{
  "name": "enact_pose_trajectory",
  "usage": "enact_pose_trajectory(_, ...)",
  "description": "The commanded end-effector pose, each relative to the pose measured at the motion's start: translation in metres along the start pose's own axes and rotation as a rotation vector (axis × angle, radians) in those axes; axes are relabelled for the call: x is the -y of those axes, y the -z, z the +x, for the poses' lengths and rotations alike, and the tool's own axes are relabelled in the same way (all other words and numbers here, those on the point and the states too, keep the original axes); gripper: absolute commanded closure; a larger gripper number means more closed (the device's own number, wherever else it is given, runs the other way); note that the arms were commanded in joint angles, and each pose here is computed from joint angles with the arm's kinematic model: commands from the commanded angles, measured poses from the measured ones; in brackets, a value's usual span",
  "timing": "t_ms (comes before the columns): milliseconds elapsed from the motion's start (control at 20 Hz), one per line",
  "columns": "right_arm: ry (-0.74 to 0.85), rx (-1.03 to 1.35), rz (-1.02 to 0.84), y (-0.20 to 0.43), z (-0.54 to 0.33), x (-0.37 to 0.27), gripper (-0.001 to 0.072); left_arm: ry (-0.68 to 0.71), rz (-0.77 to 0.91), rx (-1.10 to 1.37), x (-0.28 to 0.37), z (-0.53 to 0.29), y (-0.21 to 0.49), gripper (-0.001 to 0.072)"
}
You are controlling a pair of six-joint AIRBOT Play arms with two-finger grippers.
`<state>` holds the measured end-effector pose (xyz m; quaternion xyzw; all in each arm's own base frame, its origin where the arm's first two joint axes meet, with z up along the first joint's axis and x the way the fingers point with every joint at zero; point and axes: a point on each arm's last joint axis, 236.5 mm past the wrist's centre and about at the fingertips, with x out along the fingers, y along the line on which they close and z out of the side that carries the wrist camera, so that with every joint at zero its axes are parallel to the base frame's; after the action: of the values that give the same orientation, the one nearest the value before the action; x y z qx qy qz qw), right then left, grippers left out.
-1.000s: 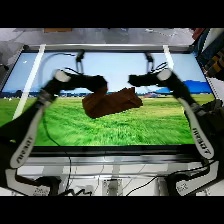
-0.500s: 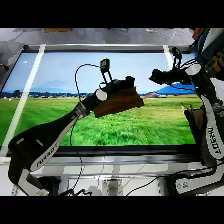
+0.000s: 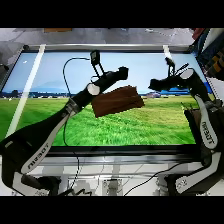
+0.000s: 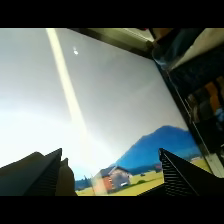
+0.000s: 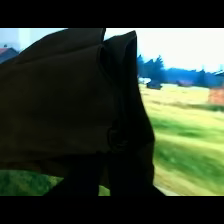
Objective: Fold the clothes and pants, and hang the long-sleeved shirts on hangers.
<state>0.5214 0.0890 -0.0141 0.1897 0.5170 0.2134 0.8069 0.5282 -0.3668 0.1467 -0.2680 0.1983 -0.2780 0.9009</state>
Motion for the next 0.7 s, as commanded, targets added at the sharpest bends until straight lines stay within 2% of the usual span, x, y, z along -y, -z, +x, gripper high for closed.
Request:
enact_pose_trajectory(0, -0.235, -0.056, 0.093, 0.016, 0.036, -0.025, 0.0231, 0.027, 0.054, -0.112, -0.007, -0.016, 0.001, -0.0008)
enact_pose_trajectory(50, -0.211, -0.031, 0.074, 0.011, 0.044, -0.022, 0.0049, 0.029, 0.05, -0.138, -0.011, -0.019, 0.002, -0.0008)
enact_pose_trajectory(200, -0.095, 0.066, 0.022, -0.009, 0.058, -0.008, 0.004, 0.023, 0.038, -0.184, -0.026, -0.024, 0.003, -0.0008)
enact_pose_trajectory(400, 0.059, 0.005, 0.165, 0.008, 0.065, 0.036, 0.005, 0.012, 0.031, -0.187, -0.036, -0.026, -0.001, -0.0008)
enact_pose_trajectory(650, -0.085, -0.117, 0.398, 0.039, 0.086, 0.026, 0.0058, 0.012, 0.031, -0.186, -0.036, -0.026, -0.001, -0.0007)
